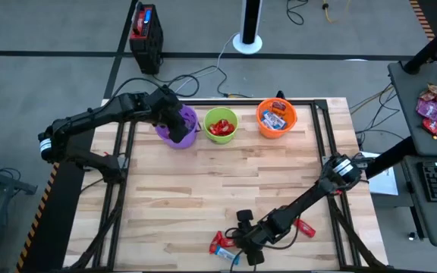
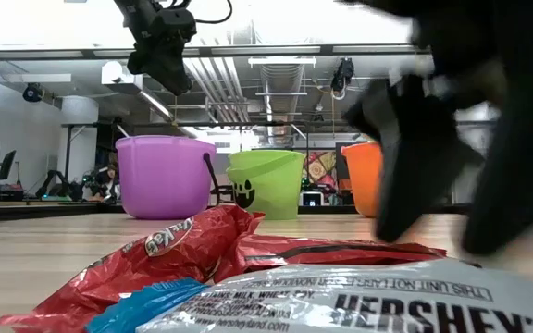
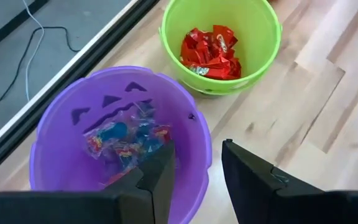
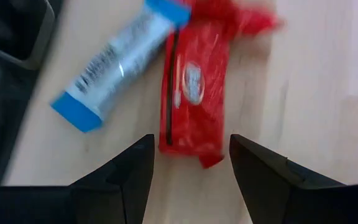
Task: Sort candy by brand, put in halloween buckets
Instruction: Put the red chocolate bar into the green bucket
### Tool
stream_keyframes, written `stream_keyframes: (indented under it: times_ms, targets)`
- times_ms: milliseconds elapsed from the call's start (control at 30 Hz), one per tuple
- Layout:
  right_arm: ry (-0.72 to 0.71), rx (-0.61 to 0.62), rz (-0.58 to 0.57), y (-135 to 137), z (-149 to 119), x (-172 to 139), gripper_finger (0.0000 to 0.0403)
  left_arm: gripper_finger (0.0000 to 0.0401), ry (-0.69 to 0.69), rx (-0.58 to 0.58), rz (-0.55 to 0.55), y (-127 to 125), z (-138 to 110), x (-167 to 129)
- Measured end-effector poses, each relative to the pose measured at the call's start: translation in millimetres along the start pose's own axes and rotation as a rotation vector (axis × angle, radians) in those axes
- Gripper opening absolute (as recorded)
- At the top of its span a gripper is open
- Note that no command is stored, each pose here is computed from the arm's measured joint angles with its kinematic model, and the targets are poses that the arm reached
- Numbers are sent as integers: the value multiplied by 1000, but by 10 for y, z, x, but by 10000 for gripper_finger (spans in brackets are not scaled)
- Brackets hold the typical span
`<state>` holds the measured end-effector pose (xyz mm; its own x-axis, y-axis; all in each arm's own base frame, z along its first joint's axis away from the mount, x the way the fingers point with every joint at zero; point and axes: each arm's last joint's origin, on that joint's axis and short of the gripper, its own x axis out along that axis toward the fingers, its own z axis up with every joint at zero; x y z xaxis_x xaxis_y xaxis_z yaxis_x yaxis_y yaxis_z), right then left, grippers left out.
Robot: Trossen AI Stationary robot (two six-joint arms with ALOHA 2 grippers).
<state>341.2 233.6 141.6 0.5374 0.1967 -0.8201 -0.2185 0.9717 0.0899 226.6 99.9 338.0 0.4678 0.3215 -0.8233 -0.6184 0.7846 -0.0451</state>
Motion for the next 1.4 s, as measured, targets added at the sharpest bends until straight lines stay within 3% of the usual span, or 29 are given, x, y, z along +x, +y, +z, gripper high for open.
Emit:
stream_keyframes:
  times_ms: [300, 733, 933, 1200, 1400]
  targets:
    - [34, 37, -10, -26, -84, 202, 188, 117, 3, 1, 10, 0, 1, 14]
    - [46, 62, 37, -161, -19, 196, 40, 117, 3, 19, 10, -1, 3, 19]
    - [129, 71, -4, -269, -15, -28, 29, 117, 15, 38, 12, 2, -12, 14]
    - [99, 145, -155, -822, 240, -734, 28, 117, 11, 70, 0, -18, -62, -83]
    - [-72, 301, -329, -1675, 459, -1280, 27, 117, 50, 135, -121, -107, -195, -252]
